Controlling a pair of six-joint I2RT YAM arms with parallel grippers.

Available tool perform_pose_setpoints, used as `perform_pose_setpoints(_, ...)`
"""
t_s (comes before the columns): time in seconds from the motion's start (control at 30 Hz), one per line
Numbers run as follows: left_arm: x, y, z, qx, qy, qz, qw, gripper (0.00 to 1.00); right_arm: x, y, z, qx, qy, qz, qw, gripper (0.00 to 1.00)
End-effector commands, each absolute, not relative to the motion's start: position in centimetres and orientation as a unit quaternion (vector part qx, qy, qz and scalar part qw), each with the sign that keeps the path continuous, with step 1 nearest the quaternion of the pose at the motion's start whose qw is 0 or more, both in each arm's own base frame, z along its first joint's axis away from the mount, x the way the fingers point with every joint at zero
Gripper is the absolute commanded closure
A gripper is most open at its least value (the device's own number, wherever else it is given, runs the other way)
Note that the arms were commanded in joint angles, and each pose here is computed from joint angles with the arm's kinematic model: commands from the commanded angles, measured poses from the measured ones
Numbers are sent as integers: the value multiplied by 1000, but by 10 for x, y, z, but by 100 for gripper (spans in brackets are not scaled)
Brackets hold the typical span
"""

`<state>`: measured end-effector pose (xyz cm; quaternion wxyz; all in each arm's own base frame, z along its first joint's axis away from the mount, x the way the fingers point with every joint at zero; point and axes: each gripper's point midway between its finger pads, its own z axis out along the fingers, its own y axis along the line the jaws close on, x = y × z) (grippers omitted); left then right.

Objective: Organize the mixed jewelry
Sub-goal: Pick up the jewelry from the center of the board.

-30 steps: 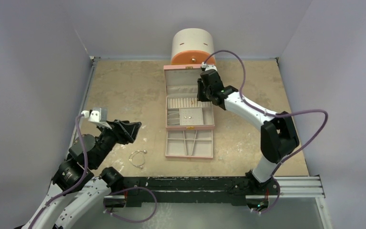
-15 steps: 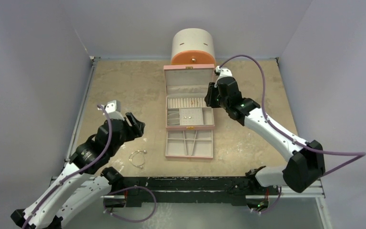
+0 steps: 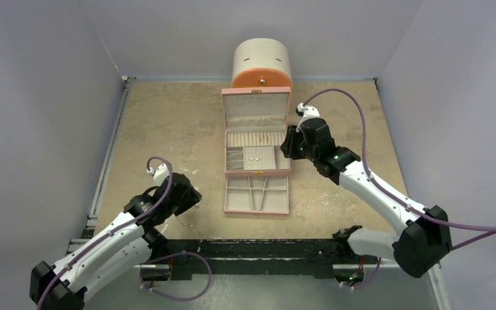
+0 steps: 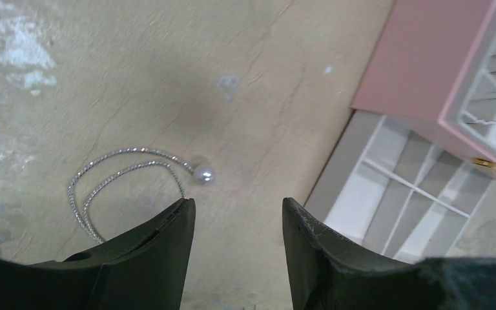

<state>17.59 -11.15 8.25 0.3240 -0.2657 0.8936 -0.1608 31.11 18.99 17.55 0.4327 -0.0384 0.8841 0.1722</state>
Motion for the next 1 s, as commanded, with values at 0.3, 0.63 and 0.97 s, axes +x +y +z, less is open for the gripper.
perform_pose_setpoints(0.3, 184, -114, 49, -330, 896, -104, 277, 51, 300, 177, 194, -31, 859, 183, 478, 63)
perform_pose_setpoints(0.63, 188, -122, 35, -310, 914, -75, 250, 64, 290, 168, 187, -28, 859, 178, 480, 62)
perform_pose_setpoints(0.97, 196, -122, 43, -293, 918, -62, 259, 65, 288, 169, 188, -30, 857, 184, 481, 62)
